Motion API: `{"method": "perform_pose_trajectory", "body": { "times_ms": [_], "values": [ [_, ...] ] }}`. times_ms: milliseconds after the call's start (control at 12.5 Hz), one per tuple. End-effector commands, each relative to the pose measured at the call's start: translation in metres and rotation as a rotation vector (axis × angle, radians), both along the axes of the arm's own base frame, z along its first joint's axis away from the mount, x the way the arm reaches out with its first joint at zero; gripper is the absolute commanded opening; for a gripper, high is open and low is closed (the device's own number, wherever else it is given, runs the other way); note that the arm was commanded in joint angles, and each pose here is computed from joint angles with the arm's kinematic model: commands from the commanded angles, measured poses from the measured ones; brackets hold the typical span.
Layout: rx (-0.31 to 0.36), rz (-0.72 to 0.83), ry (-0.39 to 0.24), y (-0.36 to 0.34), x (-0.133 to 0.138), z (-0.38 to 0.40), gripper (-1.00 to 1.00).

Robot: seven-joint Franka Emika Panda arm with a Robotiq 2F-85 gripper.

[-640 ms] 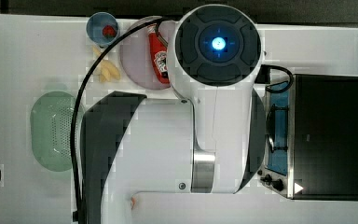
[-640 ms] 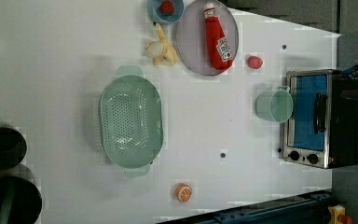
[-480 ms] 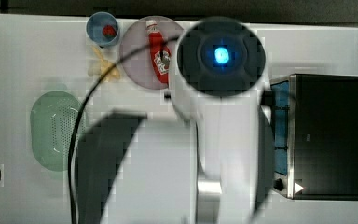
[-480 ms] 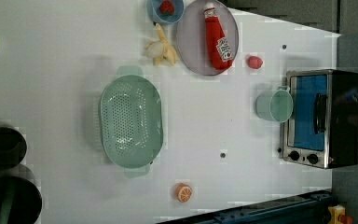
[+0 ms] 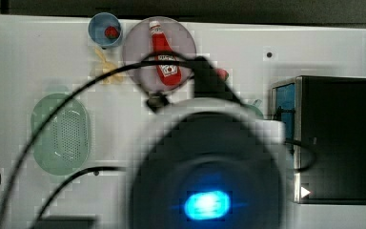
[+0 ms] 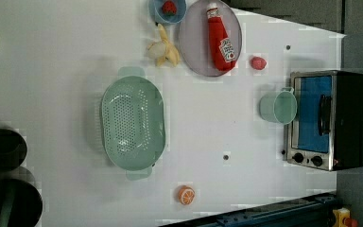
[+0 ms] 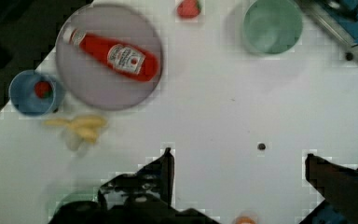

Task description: Drag strainer left to right.

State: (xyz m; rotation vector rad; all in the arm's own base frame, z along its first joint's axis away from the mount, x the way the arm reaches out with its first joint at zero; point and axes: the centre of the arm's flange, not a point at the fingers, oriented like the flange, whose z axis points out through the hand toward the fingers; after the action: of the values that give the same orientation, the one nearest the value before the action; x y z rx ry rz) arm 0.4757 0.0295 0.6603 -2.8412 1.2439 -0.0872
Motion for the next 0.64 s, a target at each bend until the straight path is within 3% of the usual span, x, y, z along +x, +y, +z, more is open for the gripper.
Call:
{"method": "perform_pose_trajectory", "body": {
  "times_ms": [80,400,640],
  "values": [
    [-0.029,0.030,0.089,0.112,-0.003,-0.042,1.00],
    [-0.041,-0.210,0.095,0.211,-0.012,-0.086,1.00],
    [-0.012,-0.439,0.097,0.269,-0.014,-0.147,1.00]
  ]
}}
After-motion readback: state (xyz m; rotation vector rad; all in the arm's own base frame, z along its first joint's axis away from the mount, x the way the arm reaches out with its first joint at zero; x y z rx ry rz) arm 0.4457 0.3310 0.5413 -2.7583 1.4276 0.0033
